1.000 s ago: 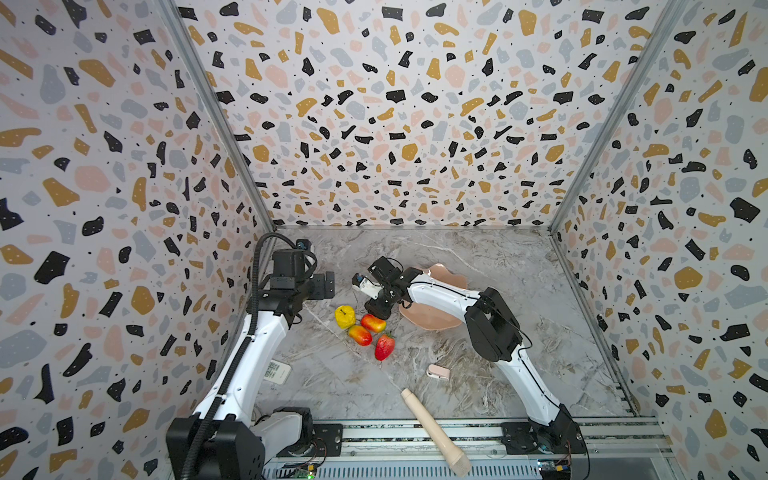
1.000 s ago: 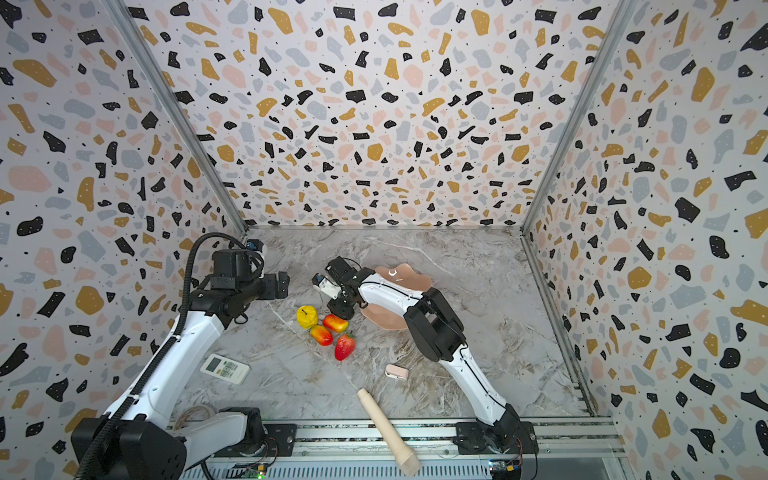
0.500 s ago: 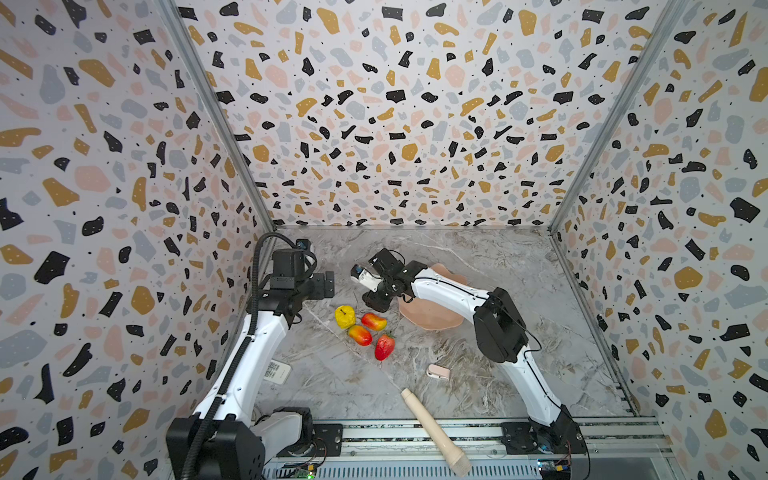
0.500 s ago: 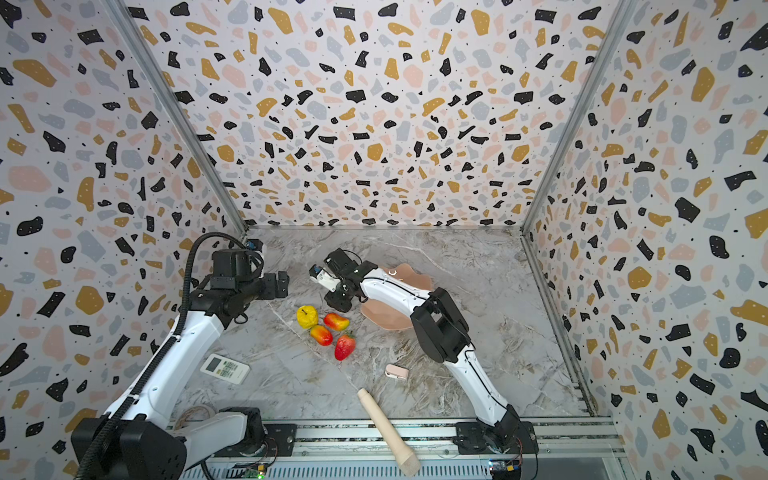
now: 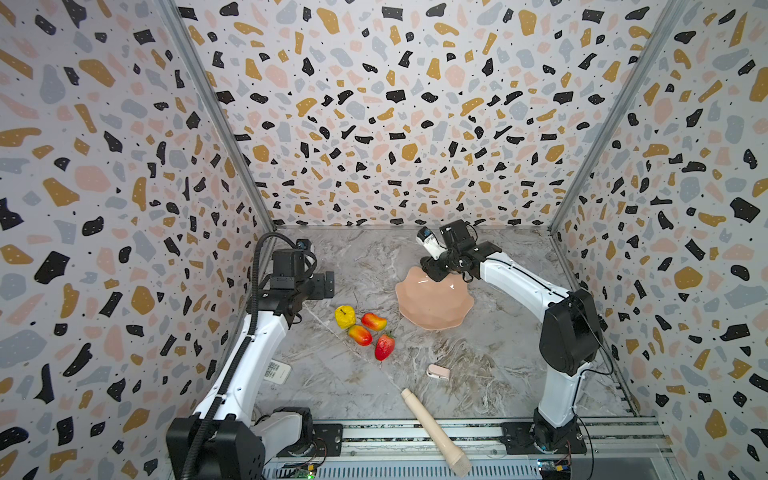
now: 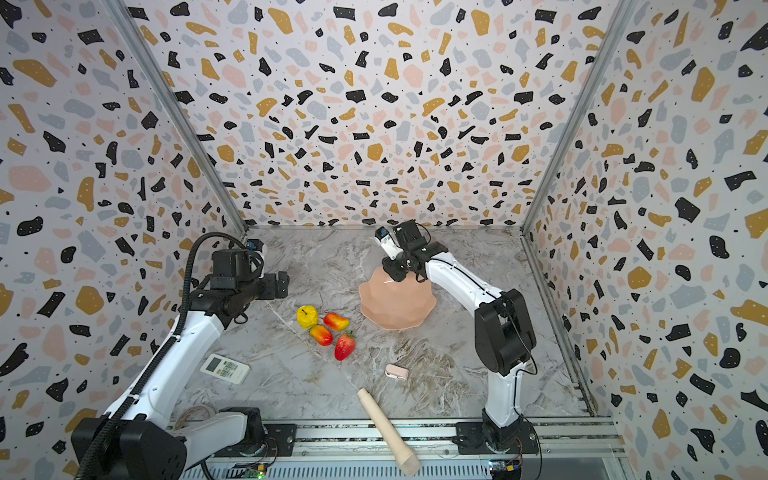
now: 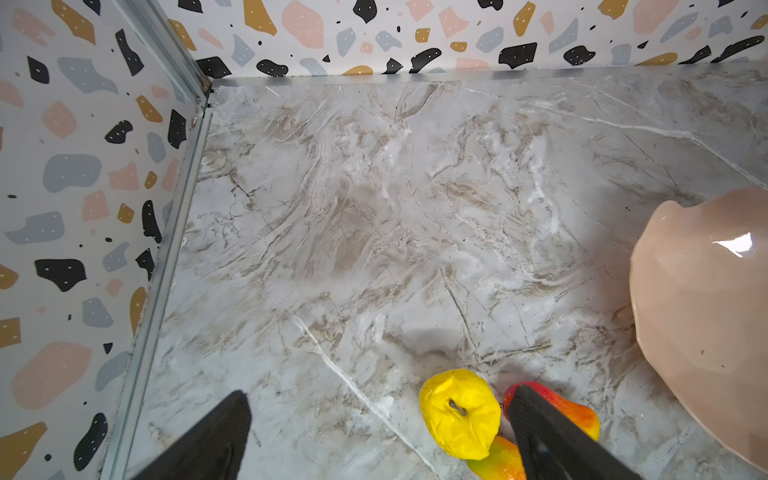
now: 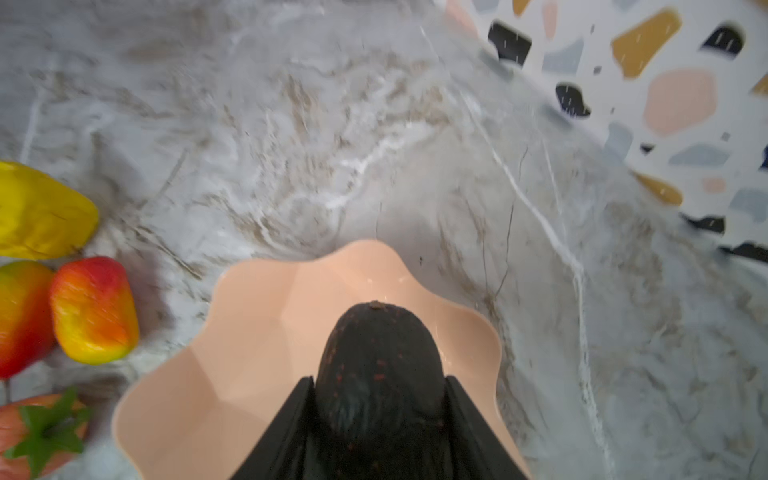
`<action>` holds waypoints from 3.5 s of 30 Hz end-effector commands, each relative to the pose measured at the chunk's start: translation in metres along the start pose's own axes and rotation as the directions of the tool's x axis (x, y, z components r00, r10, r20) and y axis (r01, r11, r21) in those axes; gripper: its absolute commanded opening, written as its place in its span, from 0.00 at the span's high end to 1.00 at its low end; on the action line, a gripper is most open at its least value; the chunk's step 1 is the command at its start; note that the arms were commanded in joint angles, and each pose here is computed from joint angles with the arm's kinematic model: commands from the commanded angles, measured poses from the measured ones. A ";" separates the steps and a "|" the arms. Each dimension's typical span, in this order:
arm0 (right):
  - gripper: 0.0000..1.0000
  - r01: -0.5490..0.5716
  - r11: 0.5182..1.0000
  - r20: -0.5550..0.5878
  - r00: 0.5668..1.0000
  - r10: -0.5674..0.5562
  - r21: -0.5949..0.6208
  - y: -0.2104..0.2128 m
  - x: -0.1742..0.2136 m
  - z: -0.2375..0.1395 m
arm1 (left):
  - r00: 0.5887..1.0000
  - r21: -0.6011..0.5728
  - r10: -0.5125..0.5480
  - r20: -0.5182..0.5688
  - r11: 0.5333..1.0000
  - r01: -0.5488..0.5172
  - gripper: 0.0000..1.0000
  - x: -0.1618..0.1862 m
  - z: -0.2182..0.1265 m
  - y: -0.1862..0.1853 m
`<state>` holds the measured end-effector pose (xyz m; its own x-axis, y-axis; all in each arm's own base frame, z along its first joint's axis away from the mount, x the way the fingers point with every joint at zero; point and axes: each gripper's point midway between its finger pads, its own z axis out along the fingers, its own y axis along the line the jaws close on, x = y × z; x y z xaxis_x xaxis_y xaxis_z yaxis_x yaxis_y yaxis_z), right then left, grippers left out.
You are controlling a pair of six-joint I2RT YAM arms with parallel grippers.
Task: Place and organize the fake fruits in the fruit bowl
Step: 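Carry the avocado into the pink bowl and open the right gripper, then move the right gripper back to the fruit and grasp the yellow apple, then lift the yellow apple into the bowl beside the avocado and release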
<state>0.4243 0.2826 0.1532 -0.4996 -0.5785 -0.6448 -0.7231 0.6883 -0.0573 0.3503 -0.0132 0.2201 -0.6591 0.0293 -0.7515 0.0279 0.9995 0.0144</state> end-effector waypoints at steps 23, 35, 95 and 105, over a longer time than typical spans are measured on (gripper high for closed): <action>0.17 0.019 0.998 -0.062 0.998 -0.023 -0.067 0.022 0.027 0.027 | 1.000 0.013 0.017 0.025 1.000 -0.018 0.00 -0.006 -0.002 -0.001; 0.01 0.312 0.928 0.197 0.941 -0.274 -0.202 0.131 -0.081 -0.007 | 0.999 0.005 0.016 0.031 1.000 -0.016 0.00 -0.006 -0.004 0.001; 0.41 0.160 0.866 0.112 0.986 -0.121 -0.474 0.286 -0.063 0.129 | 0.998 0.010 0.014 0.053 1.000 -0.014 0.00 -0.008 -0.011 0.001; 0.61 0.222 0.883 0.262 0.958 -0.119 -0.412 0.250 -0.121 0.072 | 0.998 0.007 0.013 0.054 1.000 -0.013 0.00 -0.008 -0.011 0.001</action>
<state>0.3197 0.5669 0.0789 -0.3347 -0.6001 -0.7266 -0.9370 0.2940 0.1887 0.3481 -0.0134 0.2279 -0.6402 0.0405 -0.7671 0.0408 0.9990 0.0187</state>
